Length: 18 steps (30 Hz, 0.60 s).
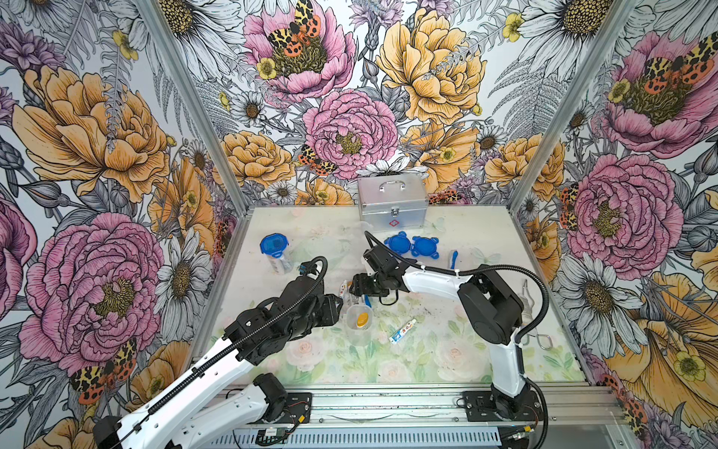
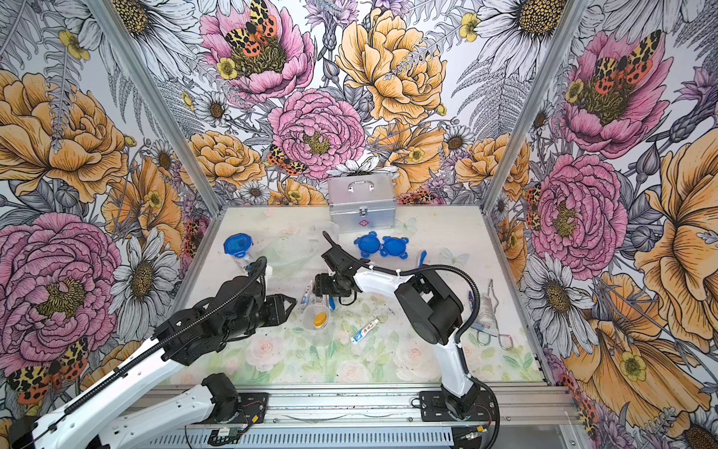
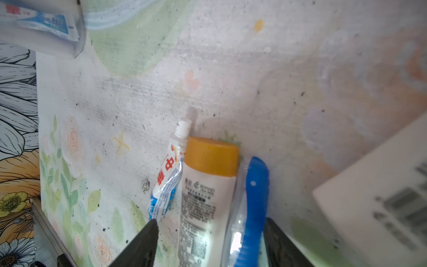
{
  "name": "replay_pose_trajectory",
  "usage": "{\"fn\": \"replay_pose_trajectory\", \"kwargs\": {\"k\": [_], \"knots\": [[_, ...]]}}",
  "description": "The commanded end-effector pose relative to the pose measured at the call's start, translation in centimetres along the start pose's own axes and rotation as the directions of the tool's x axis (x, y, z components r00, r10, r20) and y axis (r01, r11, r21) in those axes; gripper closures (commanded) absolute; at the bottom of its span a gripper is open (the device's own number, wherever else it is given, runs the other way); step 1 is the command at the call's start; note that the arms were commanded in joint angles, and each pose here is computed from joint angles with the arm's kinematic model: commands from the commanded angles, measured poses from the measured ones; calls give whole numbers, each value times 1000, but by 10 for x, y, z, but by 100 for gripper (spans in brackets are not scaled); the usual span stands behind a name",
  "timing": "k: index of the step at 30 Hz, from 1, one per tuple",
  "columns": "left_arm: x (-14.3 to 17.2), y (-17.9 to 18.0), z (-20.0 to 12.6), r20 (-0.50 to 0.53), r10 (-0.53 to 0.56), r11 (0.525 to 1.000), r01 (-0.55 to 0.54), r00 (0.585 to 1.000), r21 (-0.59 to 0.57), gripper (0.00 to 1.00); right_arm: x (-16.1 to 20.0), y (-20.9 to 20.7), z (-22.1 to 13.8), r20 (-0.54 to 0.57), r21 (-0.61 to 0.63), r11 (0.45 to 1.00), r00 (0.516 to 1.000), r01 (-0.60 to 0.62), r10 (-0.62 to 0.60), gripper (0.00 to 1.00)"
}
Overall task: Pack away toiletry kits
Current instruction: Adjust the toiletry item at the center of the board.
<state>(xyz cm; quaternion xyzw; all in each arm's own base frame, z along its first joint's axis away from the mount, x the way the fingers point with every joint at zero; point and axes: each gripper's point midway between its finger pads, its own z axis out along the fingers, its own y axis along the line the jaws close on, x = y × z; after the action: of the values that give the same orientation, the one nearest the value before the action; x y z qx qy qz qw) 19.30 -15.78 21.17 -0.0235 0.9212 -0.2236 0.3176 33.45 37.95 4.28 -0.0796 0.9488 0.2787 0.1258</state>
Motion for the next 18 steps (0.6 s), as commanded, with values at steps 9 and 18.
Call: {"fn": "replay_pose_trajectory", "kwargs": {"k": [9,18], "knots": [[4,14,-1,3,-61,998,61,998,-4,53,27,-24,22,-115,134,986,990,98,-83,40],[4,19,1,-3,-70,997,70,998,-13,53,40,-37,14,-184,269,934,964,237,-192,46]]}}
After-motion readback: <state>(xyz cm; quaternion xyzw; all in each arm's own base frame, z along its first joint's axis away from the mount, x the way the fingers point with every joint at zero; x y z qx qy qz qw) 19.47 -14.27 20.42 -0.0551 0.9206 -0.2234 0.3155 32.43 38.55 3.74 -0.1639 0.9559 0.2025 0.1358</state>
